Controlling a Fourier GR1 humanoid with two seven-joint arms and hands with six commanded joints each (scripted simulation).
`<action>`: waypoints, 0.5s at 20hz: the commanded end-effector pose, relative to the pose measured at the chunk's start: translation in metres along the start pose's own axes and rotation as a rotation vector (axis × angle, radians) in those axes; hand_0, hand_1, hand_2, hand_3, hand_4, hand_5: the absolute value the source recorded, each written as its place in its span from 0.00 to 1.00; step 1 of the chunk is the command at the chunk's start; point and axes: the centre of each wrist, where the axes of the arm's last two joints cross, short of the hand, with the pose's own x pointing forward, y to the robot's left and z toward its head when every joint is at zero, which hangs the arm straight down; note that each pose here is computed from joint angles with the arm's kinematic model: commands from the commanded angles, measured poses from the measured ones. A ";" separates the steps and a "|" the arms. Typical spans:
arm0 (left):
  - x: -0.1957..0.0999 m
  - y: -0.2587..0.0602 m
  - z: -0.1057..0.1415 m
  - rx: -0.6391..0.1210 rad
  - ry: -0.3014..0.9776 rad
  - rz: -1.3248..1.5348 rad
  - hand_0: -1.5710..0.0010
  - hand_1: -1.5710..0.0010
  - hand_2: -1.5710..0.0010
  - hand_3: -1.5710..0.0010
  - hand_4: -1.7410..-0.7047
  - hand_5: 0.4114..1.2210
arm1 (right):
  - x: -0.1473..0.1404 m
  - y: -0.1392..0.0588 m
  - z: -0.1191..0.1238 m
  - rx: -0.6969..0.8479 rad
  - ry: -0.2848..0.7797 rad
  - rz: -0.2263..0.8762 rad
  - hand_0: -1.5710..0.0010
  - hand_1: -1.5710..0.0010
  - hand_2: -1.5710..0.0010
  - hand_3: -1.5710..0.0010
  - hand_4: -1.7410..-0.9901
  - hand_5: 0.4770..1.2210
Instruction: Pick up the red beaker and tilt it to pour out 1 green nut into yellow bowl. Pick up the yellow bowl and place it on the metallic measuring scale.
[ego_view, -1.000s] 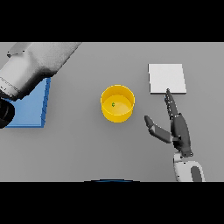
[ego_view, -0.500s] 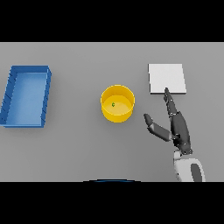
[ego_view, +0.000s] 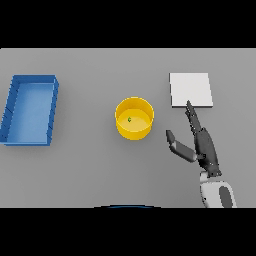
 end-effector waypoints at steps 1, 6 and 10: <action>-0.012 -0.009 0.004 0.001 0.007 0.018 0.00 0.00 0.00 0.00 0.00 1.00 | -0.003 0.001 -0.002 -0.005 0.008 -0.003 1.00 1.00 1.00 1.00 0.81 0.26; -0.060 -0.044 0.032 -0.008 0.085 0.106 0.00 0.00 0.00 0.00 0.00 0.96 | -0.002 0.002 0.001 -0.007 -0.017 0.020 1.00 1.00 1.00 1.00 0.75 0.27; -0.077 -0.062 0.049 -0.025 0.134 0.143 0.00 0.00 0.00 0.00 0.00 0.71 | 0.000 0.002 0.002 -0.009 -0.026 0.011 1.00 1.00 1.00 1.00 0.77 0.26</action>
